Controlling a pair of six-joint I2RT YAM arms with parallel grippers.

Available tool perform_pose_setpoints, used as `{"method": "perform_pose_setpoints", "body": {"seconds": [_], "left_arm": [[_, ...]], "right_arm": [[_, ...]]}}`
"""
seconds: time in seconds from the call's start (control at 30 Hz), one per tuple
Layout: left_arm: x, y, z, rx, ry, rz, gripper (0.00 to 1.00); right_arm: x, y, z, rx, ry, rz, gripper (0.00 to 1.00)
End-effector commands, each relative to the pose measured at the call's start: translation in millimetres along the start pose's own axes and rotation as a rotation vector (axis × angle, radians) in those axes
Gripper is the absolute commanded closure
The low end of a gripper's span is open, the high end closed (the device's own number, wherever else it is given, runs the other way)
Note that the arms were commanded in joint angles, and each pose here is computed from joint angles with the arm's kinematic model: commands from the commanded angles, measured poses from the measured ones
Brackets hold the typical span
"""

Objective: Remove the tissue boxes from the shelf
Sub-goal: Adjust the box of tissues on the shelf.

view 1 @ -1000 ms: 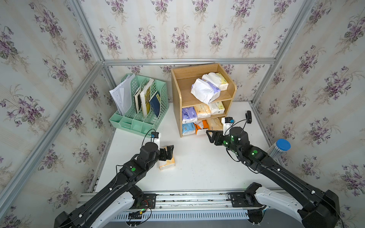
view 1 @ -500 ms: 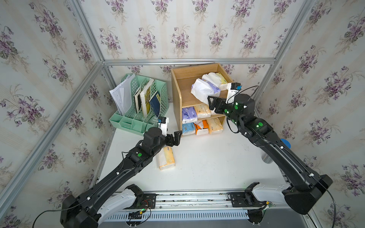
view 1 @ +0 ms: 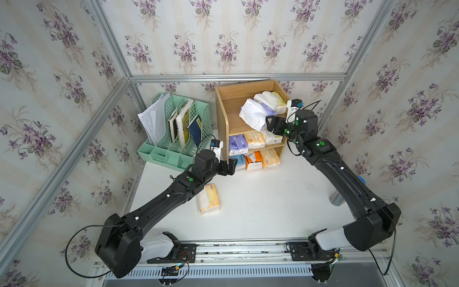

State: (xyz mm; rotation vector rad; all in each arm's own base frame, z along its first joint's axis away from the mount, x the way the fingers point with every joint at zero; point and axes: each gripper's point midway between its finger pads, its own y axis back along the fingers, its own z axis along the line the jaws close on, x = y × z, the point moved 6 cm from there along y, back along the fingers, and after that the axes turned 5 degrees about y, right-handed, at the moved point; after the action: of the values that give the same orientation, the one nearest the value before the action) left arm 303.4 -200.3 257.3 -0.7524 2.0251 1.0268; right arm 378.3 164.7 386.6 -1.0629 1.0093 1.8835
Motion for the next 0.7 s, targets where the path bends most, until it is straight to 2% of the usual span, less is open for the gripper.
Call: {"method": "perform_pose_setpoints", "body": {"seconds": [0.0,0.17,0.3,0.43,0.67], "left_arm": [[-12,-2,0,0.010,0.010,-0.040,0.01],[-12,7,13,-0.021,0.028,-0.051,0.01],[-14,17,21,-0.041,0.040,-0.061,0.01],[-18,25,22,-0.048,0.034,-0.065,0.01],[-17,28,20,-0.034,0.041,-0.055,0.01]], "right_arm": [[1,0,19,-0.144,-0.018,-0.026,0.20],[7,0,27,-0.186,-0.014,-0.017,0.23],[6,1,22,-0.142,0.014,-0.021,0.24],[-4,4,18,-0.092,0.048,-0.045,0.19],[-17,-10,21,-0.109,0.090,-0.025,0.15]]}}
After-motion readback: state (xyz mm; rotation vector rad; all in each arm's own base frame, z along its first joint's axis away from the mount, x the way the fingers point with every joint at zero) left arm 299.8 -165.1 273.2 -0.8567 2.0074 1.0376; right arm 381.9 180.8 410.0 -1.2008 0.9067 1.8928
